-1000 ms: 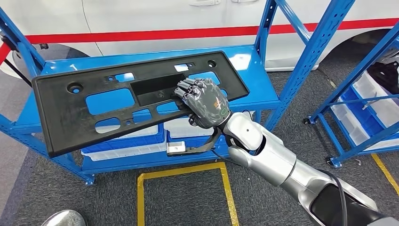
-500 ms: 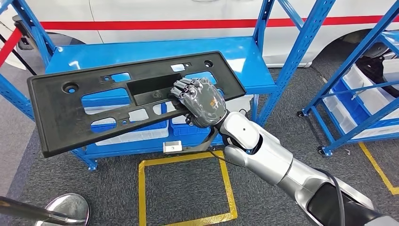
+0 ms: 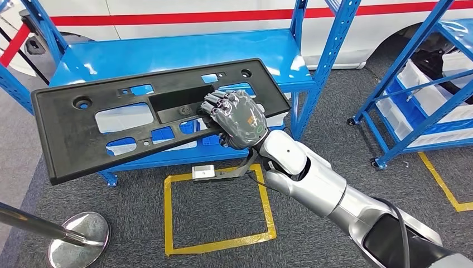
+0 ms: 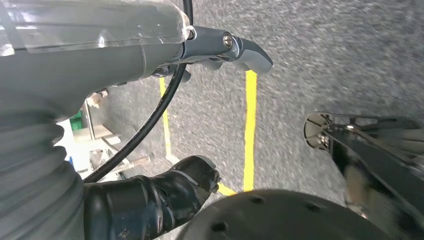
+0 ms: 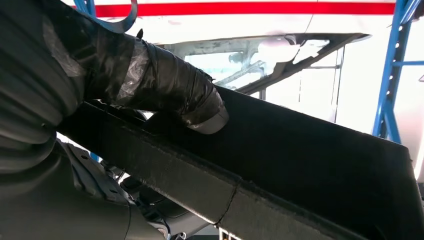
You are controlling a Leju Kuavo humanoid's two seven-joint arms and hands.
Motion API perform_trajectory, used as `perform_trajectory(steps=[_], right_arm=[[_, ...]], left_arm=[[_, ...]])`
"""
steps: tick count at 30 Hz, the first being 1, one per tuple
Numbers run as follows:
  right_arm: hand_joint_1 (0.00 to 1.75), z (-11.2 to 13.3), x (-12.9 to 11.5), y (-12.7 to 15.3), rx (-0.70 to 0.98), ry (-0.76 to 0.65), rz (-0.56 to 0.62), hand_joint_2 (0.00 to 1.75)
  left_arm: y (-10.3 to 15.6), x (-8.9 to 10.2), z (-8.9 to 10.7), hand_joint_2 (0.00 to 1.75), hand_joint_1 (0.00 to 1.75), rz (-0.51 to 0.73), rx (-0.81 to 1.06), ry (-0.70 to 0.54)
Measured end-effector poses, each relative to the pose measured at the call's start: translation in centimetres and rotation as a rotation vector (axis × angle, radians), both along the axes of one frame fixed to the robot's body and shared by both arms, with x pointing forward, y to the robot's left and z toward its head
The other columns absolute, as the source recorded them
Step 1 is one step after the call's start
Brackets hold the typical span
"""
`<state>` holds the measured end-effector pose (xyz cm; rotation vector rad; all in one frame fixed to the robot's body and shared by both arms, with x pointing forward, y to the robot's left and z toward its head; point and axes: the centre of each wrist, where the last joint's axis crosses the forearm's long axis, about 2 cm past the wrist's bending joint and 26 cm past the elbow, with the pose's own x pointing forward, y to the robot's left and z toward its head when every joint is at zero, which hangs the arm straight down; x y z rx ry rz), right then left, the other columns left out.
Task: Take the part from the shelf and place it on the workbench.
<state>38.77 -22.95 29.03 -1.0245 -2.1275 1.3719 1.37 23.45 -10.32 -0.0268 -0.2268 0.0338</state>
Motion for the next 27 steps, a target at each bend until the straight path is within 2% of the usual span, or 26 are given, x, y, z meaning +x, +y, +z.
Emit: perform_trajectory(steps=[12,20,27], right_arm=[[1.75,0.4,0.6,0.8,-0.011,0.061,0.027,1.75],[1.75,1.5,1.2,1.8,-0.011,0.056,0.048,1.75],[1.75,1.4,1.3,3.2,-0.019,0.081,0.075,1.75]], left_arm=[[0.4,0.0,0.1,1.75,0.00,-0.049,-0.003,0.009],[-0.1,-0.1,0.1,1.75,0.00,-0.041,-0.009,0.009],[0.2,-0.2,0.1,1.75,0.00,-0.030,-0.005,0.011]])
